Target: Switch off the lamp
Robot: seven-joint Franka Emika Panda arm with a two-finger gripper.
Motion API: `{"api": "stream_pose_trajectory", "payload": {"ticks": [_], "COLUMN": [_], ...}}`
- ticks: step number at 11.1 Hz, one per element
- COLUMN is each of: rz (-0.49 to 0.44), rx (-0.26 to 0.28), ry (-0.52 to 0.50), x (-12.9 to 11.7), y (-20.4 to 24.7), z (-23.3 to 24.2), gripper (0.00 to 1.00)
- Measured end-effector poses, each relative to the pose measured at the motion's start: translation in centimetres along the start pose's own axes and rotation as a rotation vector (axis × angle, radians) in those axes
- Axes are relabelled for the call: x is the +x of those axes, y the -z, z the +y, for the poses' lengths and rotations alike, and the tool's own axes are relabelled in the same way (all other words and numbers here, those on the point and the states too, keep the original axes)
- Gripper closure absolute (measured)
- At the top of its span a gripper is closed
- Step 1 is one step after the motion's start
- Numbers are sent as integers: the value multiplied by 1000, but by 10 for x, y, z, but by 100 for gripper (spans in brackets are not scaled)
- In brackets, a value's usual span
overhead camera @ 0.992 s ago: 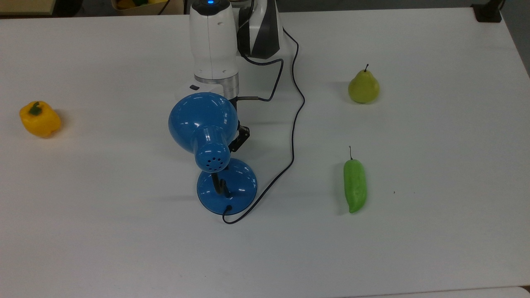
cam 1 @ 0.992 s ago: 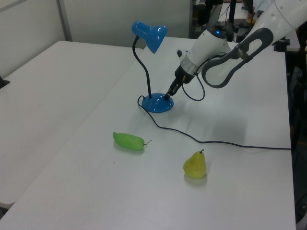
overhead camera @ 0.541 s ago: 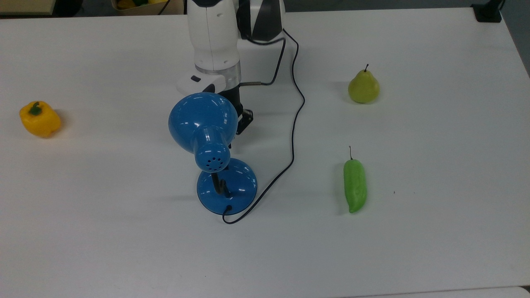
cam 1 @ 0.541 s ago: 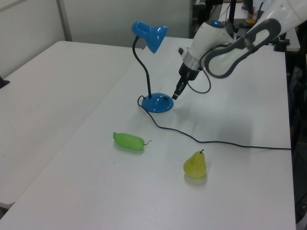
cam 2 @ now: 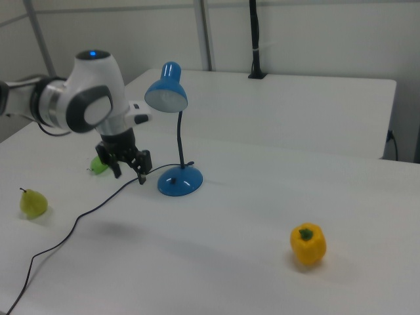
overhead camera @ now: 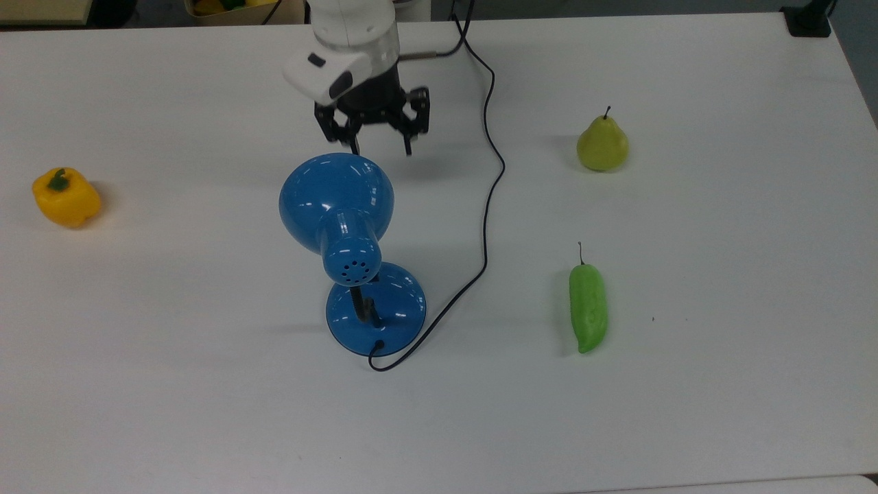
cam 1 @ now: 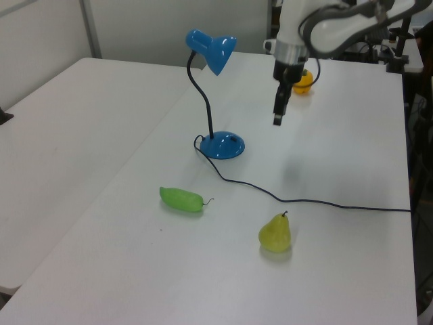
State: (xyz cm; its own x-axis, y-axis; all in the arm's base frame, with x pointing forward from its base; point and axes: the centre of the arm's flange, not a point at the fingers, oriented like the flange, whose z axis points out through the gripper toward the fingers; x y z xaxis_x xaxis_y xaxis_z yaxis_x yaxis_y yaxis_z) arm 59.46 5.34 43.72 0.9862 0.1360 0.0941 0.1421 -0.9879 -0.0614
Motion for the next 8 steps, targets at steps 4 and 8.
{"api": "stream_pose_trajectory", "payload": {"ticks": [4, 8], "rz": [-118, -154], "rx": [21, 20], "ry": [-43, -196], "x": [-32, -51], "y": [95, 160], "z": [10, 12], "gripper": [0, 0]}}
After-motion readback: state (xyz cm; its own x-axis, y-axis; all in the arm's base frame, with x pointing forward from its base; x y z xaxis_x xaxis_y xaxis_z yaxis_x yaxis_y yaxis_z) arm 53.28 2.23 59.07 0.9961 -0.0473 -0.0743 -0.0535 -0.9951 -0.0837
